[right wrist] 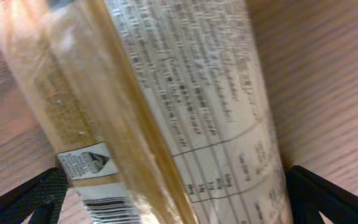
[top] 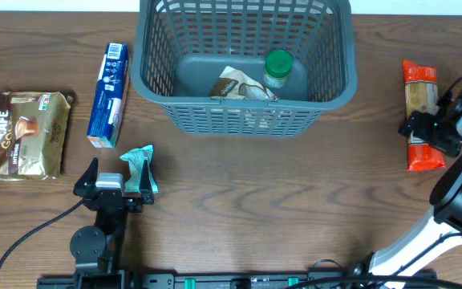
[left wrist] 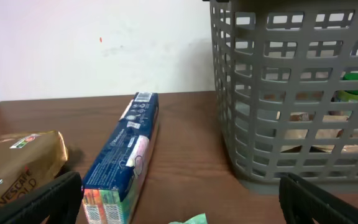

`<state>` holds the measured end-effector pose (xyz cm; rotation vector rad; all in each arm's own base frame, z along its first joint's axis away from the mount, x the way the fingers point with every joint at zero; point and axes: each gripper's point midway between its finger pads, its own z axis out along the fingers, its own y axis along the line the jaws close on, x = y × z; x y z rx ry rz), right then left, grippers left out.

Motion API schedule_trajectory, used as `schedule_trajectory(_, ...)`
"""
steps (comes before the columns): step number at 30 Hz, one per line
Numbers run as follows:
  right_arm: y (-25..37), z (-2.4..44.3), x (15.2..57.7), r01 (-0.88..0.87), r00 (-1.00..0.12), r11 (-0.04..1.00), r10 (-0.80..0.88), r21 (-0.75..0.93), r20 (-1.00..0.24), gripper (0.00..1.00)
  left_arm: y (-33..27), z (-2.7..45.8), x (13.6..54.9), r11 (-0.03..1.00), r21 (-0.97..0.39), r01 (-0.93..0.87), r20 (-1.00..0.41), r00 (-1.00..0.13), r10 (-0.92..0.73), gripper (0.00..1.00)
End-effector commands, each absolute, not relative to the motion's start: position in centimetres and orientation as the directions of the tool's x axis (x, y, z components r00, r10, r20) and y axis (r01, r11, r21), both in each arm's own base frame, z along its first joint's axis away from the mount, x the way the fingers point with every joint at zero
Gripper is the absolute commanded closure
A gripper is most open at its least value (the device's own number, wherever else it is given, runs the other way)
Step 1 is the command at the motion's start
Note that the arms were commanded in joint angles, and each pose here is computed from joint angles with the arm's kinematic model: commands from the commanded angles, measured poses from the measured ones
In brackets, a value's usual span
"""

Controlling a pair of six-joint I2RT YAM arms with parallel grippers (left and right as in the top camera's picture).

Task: Pack container
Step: 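Close right gripper on the orange pasta package and lift it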

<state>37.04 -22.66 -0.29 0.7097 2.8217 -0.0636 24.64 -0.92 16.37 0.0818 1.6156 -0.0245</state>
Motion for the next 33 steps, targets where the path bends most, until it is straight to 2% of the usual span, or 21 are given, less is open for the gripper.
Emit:
schedule_trajectory(1,-17.4,-3.4,37.1,0.401,-0.903,0.913,0.408,0.074,-0.132,0.01,-1.1,16.5,24.6,0.996,0.045,0.075,-0.998,-0.035,0.048,0.01)
schedule_trajectory(8,-16.2,-3.4,38.0,0.358,-0.922,0.933,0.36,0.039,-0.146,0.01,-1.1,16.5,24.6,0.996,0.045,0.075,-0.998,-0.035,0.048,0.01)
schedule_trajectory(17,-19.4,-3.3,37.1,0.433,-0.893,0.9,0.419,-0.056,-0.164,0.01,-1.1,16.5,24.6,0.996,0.045,0.075,-0.998,-0.035,0.048,0.01)
schedule_trajectory(22,-20.8,-2.1,37.3,0.494,-0.86,0.868,0.478,-0.051,-0.177,0.01,-1.1,16.5,24.6,0.996,0.045,0.075,-0.998,-0.035,0.048,0.02)
schedule_trajectory(31,-22.3,0.9,39.2,0.503,-0.849,0.862,0.48,-0.059,-0.219,0.01,-1.1,16.5,24.6,0.996,0.045,0.075,-0.998,-0.035,0.048,0.02)
schedule_trajectory(33,-22.2,0.9,39.2,0.502,-0.85,0.863,0.48,-0.057,-0.218,0.04,-1.1,16.5,24.6,0.996,0.045,0.075,-0.998,-0.035,0.048,0.01)
